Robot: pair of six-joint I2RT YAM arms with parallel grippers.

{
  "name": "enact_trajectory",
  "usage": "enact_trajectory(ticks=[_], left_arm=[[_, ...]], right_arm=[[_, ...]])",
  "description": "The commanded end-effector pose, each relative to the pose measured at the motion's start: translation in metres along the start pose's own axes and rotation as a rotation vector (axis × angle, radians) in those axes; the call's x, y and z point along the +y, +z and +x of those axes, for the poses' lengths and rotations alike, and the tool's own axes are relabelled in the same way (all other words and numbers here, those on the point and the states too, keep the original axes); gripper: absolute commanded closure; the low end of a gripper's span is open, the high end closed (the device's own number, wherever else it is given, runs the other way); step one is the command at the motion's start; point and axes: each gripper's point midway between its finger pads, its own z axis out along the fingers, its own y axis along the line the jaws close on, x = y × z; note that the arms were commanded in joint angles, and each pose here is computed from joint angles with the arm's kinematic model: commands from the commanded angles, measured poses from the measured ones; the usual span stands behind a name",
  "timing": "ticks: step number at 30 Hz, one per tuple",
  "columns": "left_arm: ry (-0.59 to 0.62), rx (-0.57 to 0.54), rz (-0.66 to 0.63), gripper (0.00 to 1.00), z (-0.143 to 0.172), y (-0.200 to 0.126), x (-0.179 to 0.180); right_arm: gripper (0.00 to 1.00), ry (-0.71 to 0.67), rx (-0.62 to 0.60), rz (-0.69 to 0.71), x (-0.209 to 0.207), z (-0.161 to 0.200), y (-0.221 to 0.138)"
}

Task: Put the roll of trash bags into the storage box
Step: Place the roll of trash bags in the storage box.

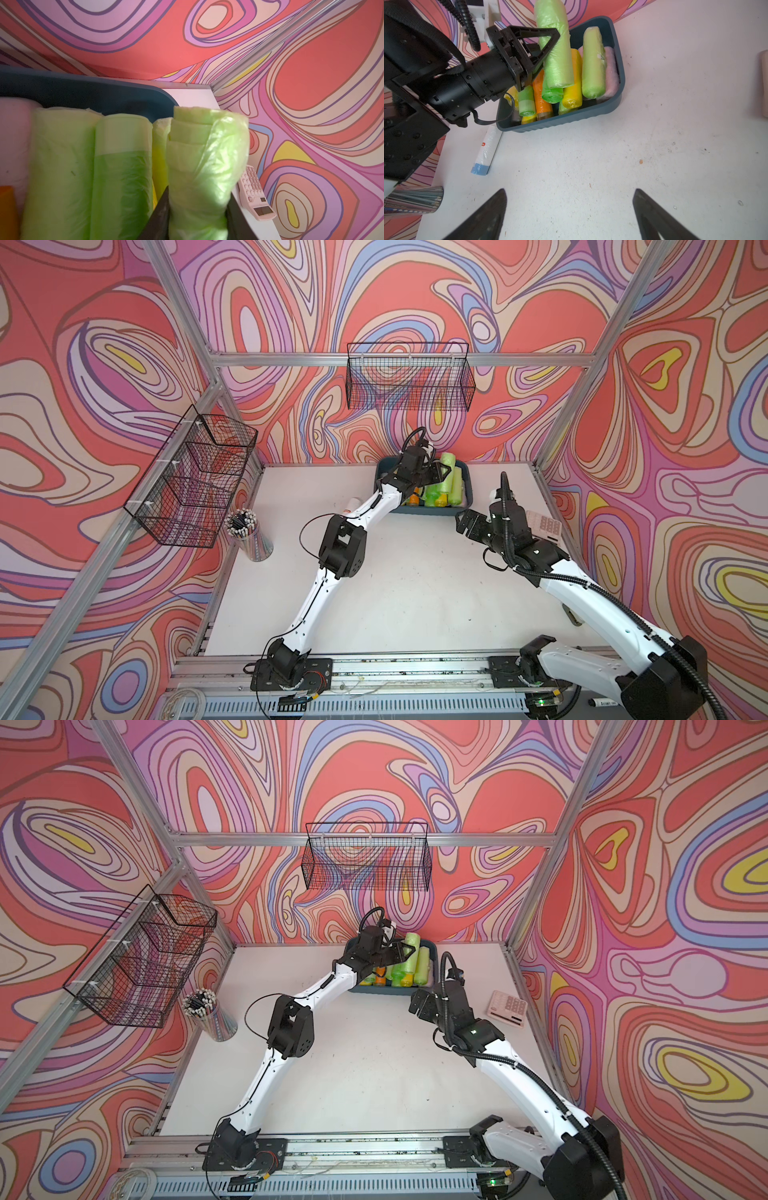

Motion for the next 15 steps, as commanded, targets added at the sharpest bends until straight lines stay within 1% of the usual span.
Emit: enact_trajectory(ticks=[1,7,8,15], left_arm=[[0.014,-0.022,0.000,0.88,-0.005,0.003,-0.001],[0.007,-0.023,-0.031,0.83,0.000,0.007,0.010],[0.007,-0.022,-0.033,0.80,0.001,0.007,0.010],[-0.004,-0.043,-0.056,0.71,0.000,0.005,0.017]], right_arm=[[0.03,-0.001,0.002,0.032,-0.010,0.004,-0.001],[0.03,0.001,0.001,0.037,-0.011,0.004,-0.003],[0.03,0.000,0.002,0.039,-0.011,0.004,-0.003],[0.03,-0.002,-0.001,0.046,-0.013,0.004,-0.005]])
